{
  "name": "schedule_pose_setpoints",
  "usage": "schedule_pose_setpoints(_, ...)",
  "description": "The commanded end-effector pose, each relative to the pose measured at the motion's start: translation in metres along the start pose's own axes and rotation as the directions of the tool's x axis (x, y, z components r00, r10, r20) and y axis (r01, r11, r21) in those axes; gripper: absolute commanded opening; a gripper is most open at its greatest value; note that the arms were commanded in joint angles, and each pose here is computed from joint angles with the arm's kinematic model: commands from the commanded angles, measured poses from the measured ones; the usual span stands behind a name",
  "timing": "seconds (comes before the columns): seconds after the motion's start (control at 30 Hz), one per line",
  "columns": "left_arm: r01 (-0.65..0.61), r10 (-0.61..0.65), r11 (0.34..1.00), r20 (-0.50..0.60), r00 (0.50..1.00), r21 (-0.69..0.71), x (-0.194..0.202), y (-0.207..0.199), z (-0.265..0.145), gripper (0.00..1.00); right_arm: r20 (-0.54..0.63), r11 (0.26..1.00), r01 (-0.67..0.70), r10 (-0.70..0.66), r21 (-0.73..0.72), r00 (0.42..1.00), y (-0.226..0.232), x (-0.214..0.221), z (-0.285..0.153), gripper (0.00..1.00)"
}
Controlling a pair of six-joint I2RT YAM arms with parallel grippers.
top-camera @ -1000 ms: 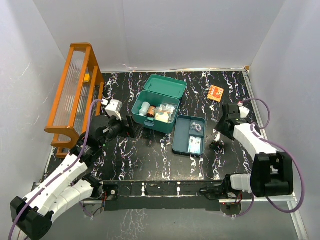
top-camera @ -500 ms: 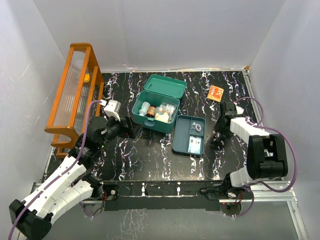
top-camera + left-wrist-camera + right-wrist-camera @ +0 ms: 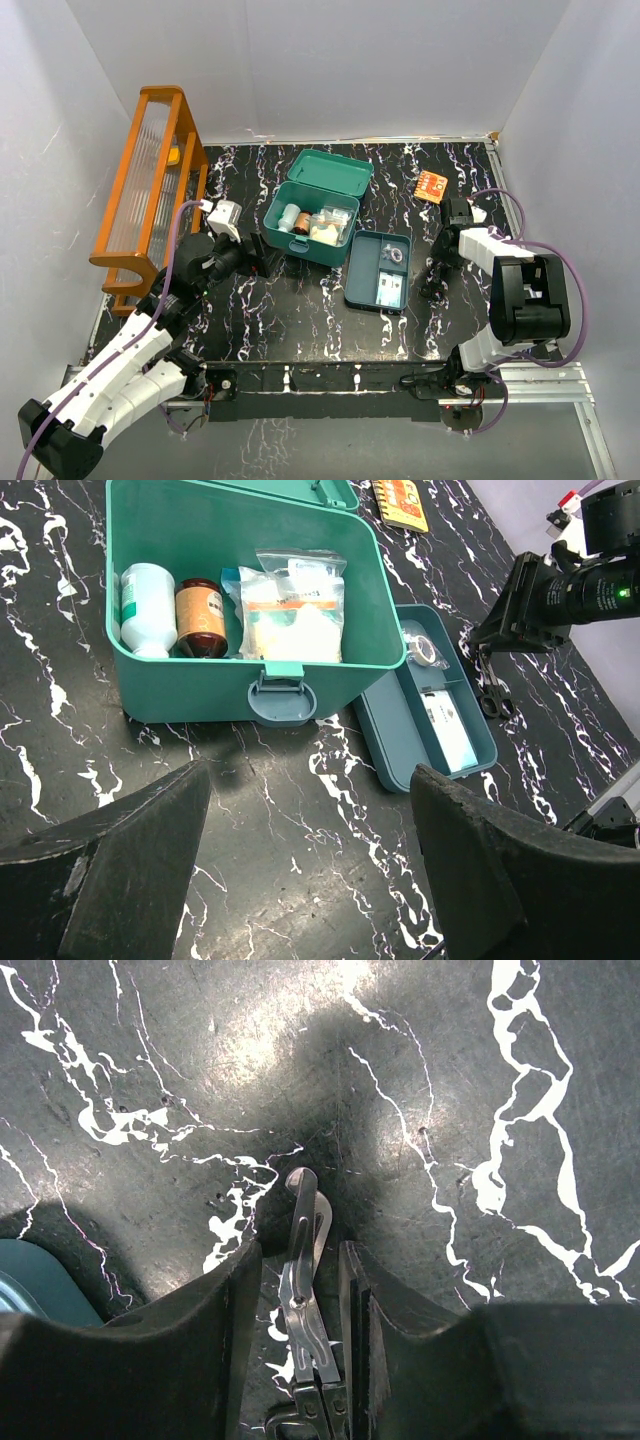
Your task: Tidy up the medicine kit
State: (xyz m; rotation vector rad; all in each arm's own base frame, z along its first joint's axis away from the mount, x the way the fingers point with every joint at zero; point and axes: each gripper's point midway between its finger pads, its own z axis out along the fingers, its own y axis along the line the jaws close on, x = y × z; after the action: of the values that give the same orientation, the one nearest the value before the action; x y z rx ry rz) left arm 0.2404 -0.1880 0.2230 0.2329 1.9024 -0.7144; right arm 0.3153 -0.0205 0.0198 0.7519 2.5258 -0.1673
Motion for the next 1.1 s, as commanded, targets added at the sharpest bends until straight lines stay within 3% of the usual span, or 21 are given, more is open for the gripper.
schedule_pose_setpoints(0.0, 0.003, -0.003, 1.0, 0.017, 1.0, 0.006, -0.003, -0.002, -0.003, 0.79, 0.04, 0.999, -0.039, 0.04, -0.037, 0.998, 0.011, -0.015, 0.002, 0.34)
schedule_pose_setpoints(0.2, 0.003, -0.003, 1.0, 0.016, 1.0, 0.004, -0.003, -0.002, -0.002, 0.79, -0.005, 0.995, -0.028, 0.027, -0.092, 1.0, 0.022, -0.006, 0.006, 0.19)
schedule_pose_setpoints(0.43, 0.003, -0.003, 1.0, 0.018, 1.0, 0.008, -0.003, -0.002, -0.002, 0.79, 0.043, 0.993, -0.011, 0.016, -0.119, 0.999, 0.025, -0.019, -0.005, 0.01)
schedule_pose_setpoints(0.77, 0.003, -0.003, 1.0, 0.018, 1.0, 0.023, -0.004, -0.005, -0.001, 0.8, 0.065, 0.982, -0.014, 0.026, -0.191, 0.998, 0.032, -0.026, -0.03, 0.0)
schedule_pose_setpoints(0.9, -0.008, 0.013, 0.975, -0.024, 1.0, 0.224, 0.002, -0.04, 0.001, 0.82, 0.081, 0.972, -0.013, 0.032, -0.234, 0.996, 0.035, -0.029, -0.047, 0.0)
schedule_pose_setpoints(1.07, 0.012, 0.01, 0.958, -0.076, 0.997, 0.286, 0.008, -0.051, 0.006, 0.84, 0.074, 0.969, 0.0, 0.019, -0.248, 0.997, 0.033, -0.022, -0.051, 0.0)
